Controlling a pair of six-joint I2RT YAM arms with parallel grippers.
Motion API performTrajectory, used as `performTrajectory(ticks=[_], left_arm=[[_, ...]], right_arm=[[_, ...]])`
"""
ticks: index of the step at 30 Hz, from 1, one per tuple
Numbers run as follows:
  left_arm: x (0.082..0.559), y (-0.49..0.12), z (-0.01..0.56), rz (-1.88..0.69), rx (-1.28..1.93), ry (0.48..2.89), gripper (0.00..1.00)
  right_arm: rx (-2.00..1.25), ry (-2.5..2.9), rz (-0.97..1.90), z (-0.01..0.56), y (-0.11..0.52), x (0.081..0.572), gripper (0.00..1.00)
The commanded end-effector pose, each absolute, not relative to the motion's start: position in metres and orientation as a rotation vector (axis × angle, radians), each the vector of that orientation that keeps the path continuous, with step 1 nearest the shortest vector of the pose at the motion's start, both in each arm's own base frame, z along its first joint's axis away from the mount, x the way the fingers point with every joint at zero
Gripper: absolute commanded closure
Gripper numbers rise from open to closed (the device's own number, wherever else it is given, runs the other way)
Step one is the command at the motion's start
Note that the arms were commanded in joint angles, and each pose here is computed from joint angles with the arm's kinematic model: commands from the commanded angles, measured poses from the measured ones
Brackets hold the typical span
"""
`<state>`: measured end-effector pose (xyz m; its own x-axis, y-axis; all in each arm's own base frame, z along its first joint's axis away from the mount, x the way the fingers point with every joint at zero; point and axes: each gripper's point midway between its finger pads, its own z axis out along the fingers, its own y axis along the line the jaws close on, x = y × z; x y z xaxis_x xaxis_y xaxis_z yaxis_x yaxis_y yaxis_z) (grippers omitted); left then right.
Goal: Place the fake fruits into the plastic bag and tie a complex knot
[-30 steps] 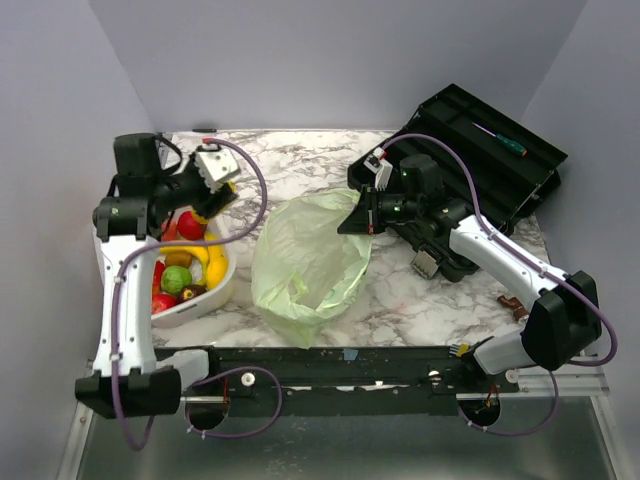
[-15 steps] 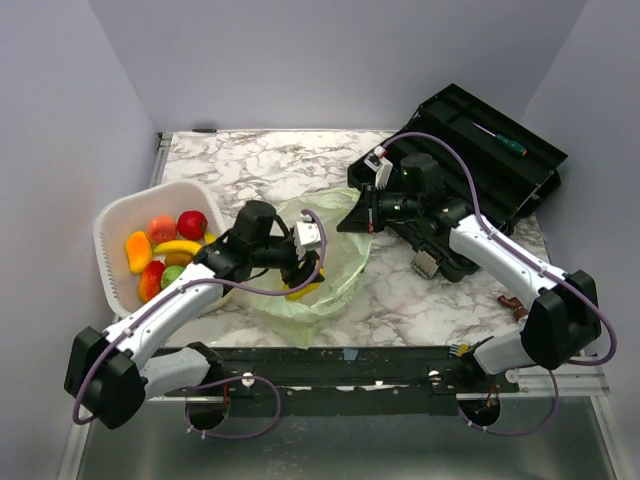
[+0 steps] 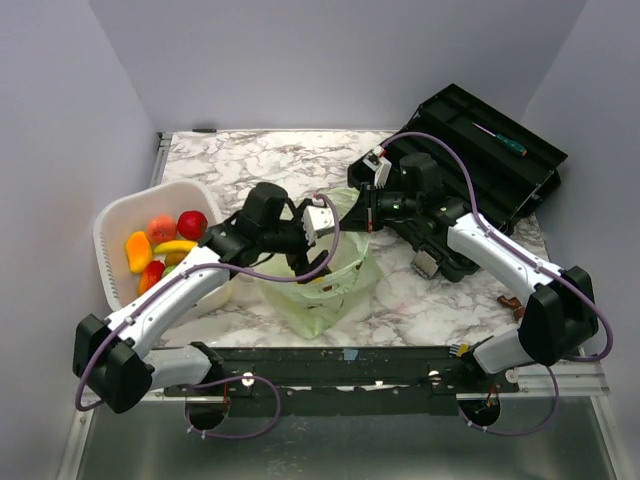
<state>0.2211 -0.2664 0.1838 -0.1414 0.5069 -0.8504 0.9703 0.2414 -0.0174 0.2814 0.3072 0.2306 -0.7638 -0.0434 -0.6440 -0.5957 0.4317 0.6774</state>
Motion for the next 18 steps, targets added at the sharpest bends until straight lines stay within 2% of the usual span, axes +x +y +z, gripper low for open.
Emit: performTrajectory(ticks=[1,5,8,15,18], left_arm=[[0.2,-0.257,0.267,-0.878,1.308,1.684,0.02],[0.235,-0.206,0.311,-0.801,1.049,1.755,0.01],[0.263,-0.147,0.313,-0.69,0.833,1.862,0.02],[0.303,-0.005,0.252,-0.325,0.481,2.114,0.03],[0.318,0.042,0.219,-0.213,0.366,2.213,0.07]], right_arm=[[-0.58,2.109,1.333,0.229,0.307,0.28,0.99],[-0.585,2.1,1.325,0.23,0.305,0.28,0.99],[-0.591,2.092,1.322,0.232,0.305,0.278,0.99],[-0.604,2.083,1.33,0.233,0.305,0.276,0.99],[-0.605,2.084,1.334,0.233,0.305,0.276,0.99]])
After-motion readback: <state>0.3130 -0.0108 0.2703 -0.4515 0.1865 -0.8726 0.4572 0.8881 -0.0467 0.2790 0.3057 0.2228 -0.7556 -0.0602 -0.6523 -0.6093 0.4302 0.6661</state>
